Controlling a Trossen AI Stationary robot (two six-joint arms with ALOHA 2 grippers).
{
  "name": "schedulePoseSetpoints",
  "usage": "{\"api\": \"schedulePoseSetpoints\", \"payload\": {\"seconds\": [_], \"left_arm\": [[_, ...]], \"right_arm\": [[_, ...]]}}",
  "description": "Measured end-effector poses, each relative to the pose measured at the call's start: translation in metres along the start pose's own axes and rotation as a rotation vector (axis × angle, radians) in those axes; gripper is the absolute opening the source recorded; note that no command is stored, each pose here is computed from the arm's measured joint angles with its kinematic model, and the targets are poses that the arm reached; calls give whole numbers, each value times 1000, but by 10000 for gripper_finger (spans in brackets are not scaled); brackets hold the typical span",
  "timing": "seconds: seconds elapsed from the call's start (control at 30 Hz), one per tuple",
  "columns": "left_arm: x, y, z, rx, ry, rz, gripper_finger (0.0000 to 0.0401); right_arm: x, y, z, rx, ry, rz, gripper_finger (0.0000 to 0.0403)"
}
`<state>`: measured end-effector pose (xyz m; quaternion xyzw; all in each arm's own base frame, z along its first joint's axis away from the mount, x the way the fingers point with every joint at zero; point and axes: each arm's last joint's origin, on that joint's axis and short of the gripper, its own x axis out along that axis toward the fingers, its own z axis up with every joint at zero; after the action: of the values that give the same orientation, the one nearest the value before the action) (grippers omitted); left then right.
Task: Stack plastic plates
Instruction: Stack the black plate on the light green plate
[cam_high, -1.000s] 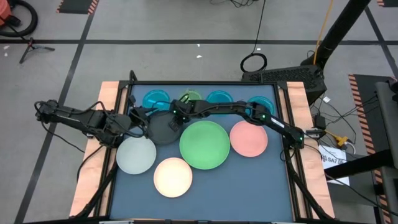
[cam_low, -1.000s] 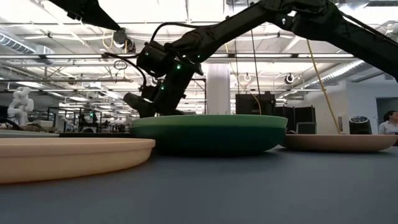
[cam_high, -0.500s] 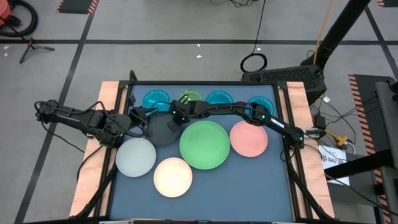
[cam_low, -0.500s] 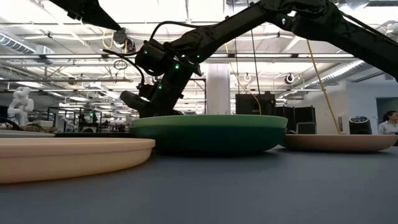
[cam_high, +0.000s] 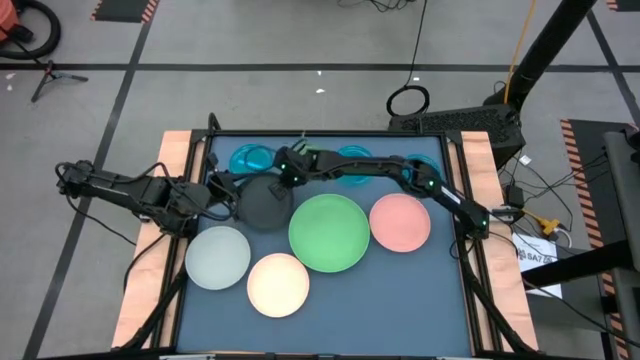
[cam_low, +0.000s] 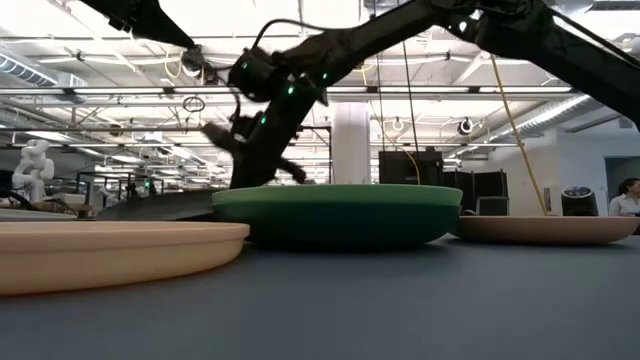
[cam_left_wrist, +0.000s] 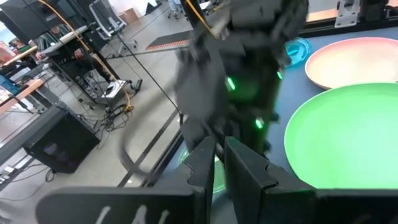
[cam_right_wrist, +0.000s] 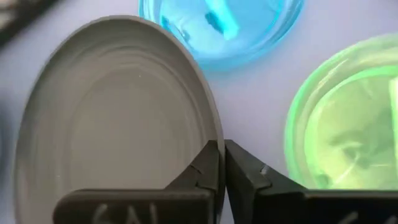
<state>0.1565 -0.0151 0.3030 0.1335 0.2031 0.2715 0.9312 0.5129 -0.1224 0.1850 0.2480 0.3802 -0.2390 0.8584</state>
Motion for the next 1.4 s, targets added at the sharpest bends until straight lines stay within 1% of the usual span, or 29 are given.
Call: {"api": "schedulePoseSetpoints", "payload": {"seconds": [0.2, 0.33, 0.4, 0.5, 0.6, 0.7, 0.93, 1.1, 1.2, 1.3, 1.4], "left_arm": [[0, 0, 2, -23, -17, 0, 47], [-2, 2, 6, -64, -21, -1, 47], [-3, 3, 7, -81, -25, -2, 47], [-3, 2, 7, -76, -23, -8, 47], [-4, 1, 6, -68, -22, -17, 47], [-5, 0, 6, -65, -24, -23, 47], [-7, -3, 6, -77, -29, -41, 47], [-9, -5, 6, -74, -28, -58, 47], [-10, -6, 6, -80, -30, -68, 47], [-11, -7, 6, -80, -33, -78, 47], [-12, -8, 6, -80, -35, -87, 47]], "right_arm": [[-43, -4, 20, -29, -33, 0, 8], [-74, -5, 26, -65, -3, -18, 8], [-88, -7, 25, -86, 31, -39, 8], [-109, -8, 17, -123, 115, -105, 8], [-132, -2, 7, -169, 182, -152, 7], [-152, 8, -4, -221, 240, -161, 6], [-171, 30, -29, -306, 343, -172, 6], [-179, 37, -39, -346, 364, -231, 5], [-188, 37, -41, -359, 360, -261, 5], [-200, 37, -40, -360, 324, -260, 5], [-207, 31, -46, -353, 291, -245, 5]]}}
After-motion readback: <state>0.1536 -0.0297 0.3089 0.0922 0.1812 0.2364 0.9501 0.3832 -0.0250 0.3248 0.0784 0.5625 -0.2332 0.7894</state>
